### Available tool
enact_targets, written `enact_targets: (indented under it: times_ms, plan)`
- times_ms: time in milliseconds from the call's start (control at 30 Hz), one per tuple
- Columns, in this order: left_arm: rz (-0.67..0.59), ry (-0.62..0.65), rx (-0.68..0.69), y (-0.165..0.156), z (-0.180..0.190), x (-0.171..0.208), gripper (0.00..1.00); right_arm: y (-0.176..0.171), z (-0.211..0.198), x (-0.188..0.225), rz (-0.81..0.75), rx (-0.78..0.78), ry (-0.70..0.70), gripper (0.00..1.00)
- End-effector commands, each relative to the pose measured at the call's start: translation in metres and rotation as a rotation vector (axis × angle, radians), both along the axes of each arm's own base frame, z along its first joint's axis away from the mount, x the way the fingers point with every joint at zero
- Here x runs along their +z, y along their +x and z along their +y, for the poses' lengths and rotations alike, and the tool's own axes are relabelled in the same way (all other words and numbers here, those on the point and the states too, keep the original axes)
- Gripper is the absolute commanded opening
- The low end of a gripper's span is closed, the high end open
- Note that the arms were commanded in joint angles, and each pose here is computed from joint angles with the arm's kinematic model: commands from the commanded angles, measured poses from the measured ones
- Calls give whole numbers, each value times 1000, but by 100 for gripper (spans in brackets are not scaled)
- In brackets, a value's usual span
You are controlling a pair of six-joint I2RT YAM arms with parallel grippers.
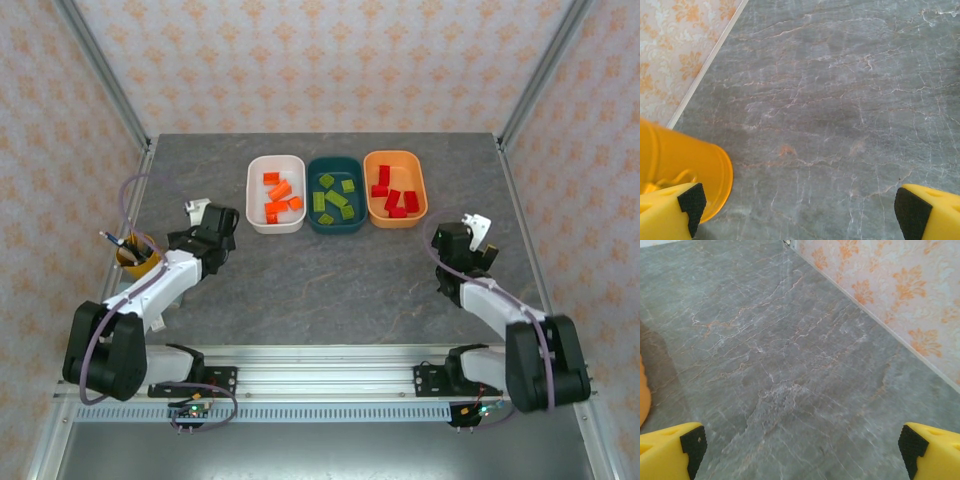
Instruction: Sort the legos into containers by color
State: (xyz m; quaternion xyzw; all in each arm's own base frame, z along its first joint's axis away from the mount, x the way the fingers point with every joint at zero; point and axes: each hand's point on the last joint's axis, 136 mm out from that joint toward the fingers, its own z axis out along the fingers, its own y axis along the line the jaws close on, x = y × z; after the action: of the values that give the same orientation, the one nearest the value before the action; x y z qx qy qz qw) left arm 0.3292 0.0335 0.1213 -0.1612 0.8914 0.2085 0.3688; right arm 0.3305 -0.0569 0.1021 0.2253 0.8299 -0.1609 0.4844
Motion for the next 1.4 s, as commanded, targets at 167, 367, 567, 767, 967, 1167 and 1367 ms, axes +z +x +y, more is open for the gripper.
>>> enact_targets:
  times_ms: [167,367,567,767,967,1167,1367]
  plan:
    - [-188,-67,-48,53,17,0,100,65,-2,-1,-73,92,47,100]
    - [-290,-87,-89,63,28,-13,100,62,14,-3,-126,208,63,100]
    - [-406,-61,-57,48,35,-8,100,51,16,-8,-207,225,53,100]
    - [-330,-12,-92,62,23,-14,100,57,14,-10,-158,200,40,99]
    - [-334,-14,-91,62,24,-14,100,56,14,-11,-156,200,39,99]
    - [-310,15,-204,68,0,-15,100,56,15,-10,-160,202,41,99]
    - [-328,27,-222,66,-4,-13,100,56,15,-10,-160,202,41,99]
